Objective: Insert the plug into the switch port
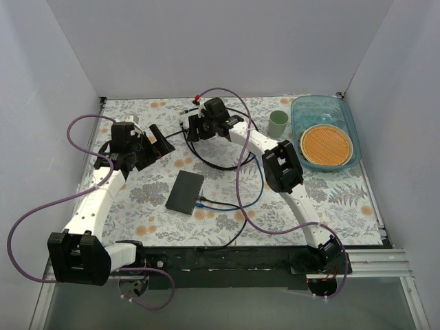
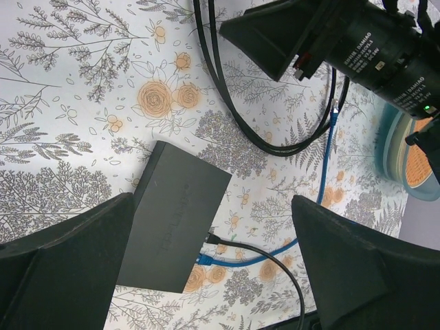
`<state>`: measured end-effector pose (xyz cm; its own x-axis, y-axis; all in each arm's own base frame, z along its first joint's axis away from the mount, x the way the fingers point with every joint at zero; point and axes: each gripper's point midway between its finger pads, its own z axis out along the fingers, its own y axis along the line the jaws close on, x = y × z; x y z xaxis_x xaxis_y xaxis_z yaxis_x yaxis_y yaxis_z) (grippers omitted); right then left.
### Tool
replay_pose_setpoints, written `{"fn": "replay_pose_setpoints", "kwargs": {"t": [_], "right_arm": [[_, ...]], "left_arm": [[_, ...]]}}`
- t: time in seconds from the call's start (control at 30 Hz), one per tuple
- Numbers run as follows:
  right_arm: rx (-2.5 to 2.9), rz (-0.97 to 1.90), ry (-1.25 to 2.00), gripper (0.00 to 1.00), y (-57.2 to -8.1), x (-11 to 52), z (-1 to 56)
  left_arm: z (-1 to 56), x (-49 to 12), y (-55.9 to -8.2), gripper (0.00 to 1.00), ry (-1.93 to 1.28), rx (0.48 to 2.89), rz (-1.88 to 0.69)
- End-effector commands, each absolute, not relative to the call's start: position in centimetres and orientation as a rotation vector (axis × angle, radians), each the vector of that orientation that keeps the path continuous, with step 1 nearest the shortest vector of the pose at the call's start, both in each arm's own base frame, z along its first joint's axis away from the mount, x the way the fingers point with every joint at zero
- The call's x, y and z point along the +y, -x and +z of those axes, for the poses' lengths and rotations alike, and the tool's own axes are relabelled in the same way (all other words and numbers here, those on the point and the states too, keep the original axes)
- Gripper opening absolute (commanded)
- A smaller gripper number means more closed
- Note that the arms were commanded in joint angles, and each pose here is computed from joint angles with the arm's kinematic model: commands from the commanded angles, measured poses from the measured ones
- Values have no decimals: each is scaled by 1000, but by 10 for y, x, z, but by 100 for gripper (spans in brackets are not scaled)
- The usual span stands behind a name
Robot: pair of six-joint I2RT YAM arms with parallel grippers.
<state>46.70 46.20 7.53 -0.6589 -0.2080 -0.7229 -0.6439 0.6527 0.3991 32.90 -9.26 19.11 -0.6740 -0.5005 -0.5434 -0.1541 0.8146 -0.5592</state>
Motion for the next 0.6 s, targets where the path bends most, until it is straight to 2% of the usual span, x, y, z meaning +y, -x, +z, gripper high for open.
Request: {"fn": "replay_pose_setpoints", "kwargs": {"t": [0.0,0.3,0.5,0.57], "right_arm": [[2160,930,609,63,-482,473,88],[2198,1013,559,56,-477,482,65],[2194,1062,515,41,-480,488,60],[2199,1092,515,30,-478,490,57]], "left_arm": [[202,-93,-325,98,447,2247,-640],[200,-93,-322,98,443,2254,-636],[196,-92,-316,98,450,2266,-628],[195,-92,-314,98,452,2268,-628]]}}
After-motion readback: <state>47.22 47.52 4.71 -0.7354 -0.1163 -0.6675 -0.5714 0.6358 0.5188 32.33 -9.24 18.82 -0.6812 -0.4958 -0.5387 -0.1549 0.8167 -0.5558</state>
